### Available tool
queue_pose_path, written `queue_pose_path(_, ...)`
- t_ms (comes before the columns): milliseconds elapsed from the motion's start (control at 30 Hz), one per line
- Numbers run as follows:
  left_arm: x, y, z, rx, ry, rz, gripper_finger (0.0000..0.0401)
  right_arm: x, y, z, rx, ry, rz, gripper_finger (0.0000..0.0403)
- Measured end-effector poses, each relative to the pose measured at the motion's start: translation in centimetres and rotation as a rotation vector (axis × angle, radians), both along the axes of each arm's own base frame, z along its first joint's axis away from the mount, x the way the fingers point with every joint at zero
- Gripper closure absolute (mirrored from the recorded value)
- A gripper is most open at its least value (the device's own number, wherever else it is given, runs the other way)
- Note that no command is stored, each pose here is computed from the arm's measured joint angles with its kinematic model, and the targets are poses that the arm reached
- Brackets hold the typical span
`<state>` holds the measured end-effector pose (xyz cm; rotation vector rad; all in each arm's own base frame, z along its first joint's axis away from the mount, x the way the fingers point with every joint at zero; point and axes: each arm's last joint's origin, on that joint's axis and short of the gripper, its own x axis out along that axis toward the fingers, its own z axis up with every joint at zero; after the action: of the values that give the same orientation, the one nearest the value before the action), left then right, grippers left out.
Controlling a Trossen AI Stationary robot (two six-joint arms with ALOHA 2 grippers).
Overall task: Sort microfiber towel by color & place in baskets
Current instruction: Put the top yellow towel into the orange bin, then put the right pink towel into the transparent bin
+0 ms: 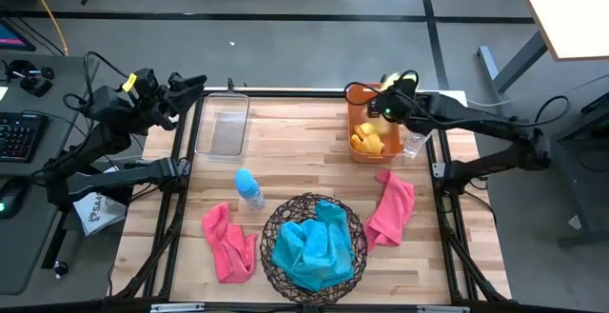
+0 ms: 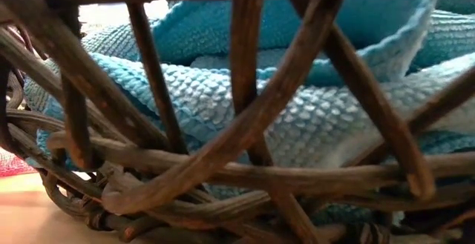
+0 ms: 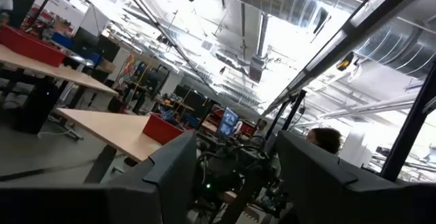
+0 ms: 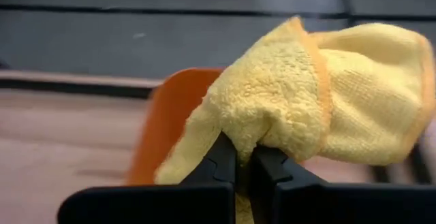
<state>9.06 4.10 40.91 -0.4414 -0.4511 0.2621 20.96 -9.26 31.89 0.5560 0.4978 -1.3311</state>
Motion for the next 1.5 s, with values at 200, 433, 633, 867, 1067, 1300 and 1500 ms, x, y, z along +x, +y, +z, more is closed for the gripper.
queue_pose_path(200,0.0,0.0,0.0,0.001,-0.003,0.000,0.0207,-0.1,-1.0,-0.8,0.014,0.014,0.007,0.0402)
queue_pose_path(433,-0.2,-0.1,0.5,0.023,-0.045,0.002,0.0207,-0.5,-1.9,-1.0,0.077,0.021,0.025,0.0401)
queue_pose_path(633,-0.1,-0.1,0.9,0.076,-0.081,0.020,0.0207,-0.4,-1.7,-1.0,0.114,0.040,0.108,0.0372)
queue_pose_path(867,-0.1,0.0,0.9,0.094,-0.074,0.029,0.0207,-0.4,-1.7,-1.0,0.151,0.030,0.133,0.0292)
queue_pose_path(1067,-0.1,0.0,0.9,0.095,-0.073,0.029,0.0207,-0.7,-1.6,0.6,0.148,0.066,0.172,0.0187)
queue_pose_path(1300,0.0,0.0,0.9,0.093,-0.068,0.029,0.0207,-0.4,-1.1,4.3,0.190,-0.034,0.382,0.0108)
queue_pose_path(1500,0.6,0.3,0.7,0.079,-0.052,0.025,0.0207,0.8,2.5,3.0,0.486,-0.115,0.625,0.0099)
